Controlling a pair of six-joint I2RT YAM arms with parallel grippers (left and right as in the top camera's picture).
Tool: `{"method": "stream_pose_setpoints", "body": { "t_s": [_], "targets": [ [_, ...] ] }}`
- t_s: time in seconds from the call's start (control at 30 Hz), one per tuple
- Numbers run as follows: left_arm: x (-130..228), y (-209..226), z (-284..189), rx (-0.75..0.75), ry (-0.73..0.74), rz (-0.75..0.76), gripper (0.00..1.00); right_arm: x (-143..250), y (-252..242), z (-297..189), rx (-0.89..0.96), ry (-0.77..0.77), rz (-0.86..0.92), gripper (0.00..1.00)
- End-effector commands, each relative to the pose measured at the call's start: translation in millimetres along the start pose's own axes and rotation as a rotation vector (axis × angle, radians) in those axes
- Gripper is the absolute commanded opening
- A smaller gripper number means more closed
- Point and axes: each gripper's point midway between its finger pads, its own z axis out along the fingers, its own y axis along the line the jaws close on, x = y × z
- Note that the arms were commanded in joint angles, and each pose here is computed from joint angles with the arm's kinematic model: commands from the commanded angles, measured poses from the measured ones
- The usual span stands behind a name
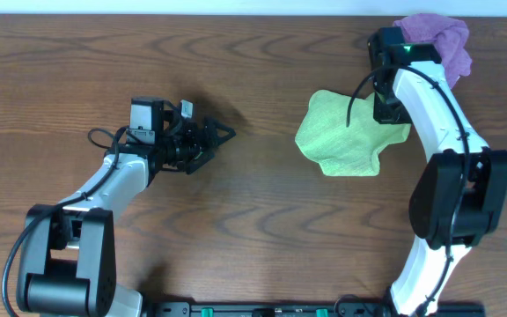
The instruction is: Fold the cloth
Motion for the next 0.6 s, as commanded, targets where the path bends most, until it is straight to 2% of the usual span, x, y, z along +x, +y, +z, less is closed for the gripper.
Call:
{"method": "stream_pose_setpoints", "body": {
  "t_s": [0.0, 0.37, 0.43, 0.5, 0.53, 0.57],
  "targets": [
    [-5.3, -5.3, -1.0, 0.017, -0.002, 0.032, 0.95, 4.6, -20.2, -7.2, 0.066, 0.003, 0.135, 0.01],
    [-9.0, -9.1, -1.1, 0.030, -0.016, 0.052, 0.95, 53.4, -42.5, -14.8, 0.177, 0.177, 0.185, 0.02],
    [-9.3, -9.4, -1.1, 0.031, -0.017, 0.054, 0.96, 51.5, -41.0, -14.3, 0.170, 0.170, 0.181, 0.14],
    [-9.3, -9.4, -1.1, 0.031, -0.017, 0.054, 0.96, 47.6, -34.8, -13.1, 0.139, 0.161, 0.158, 0.36],
    [-9.3, -9.4, -1.1, 0.031, -0.017, 0.055, 0.96, 45.0, -30.3, -12.2, 0.113, 0.156, 0.146, 0.44],
    [-9.4, -9.4, -1.1, 0.031, -0.018, 0.055, 0.95, 42.0, -24.7, -11.7, 0.083, 0.149, 0.128, 0.47]
  ]
}}
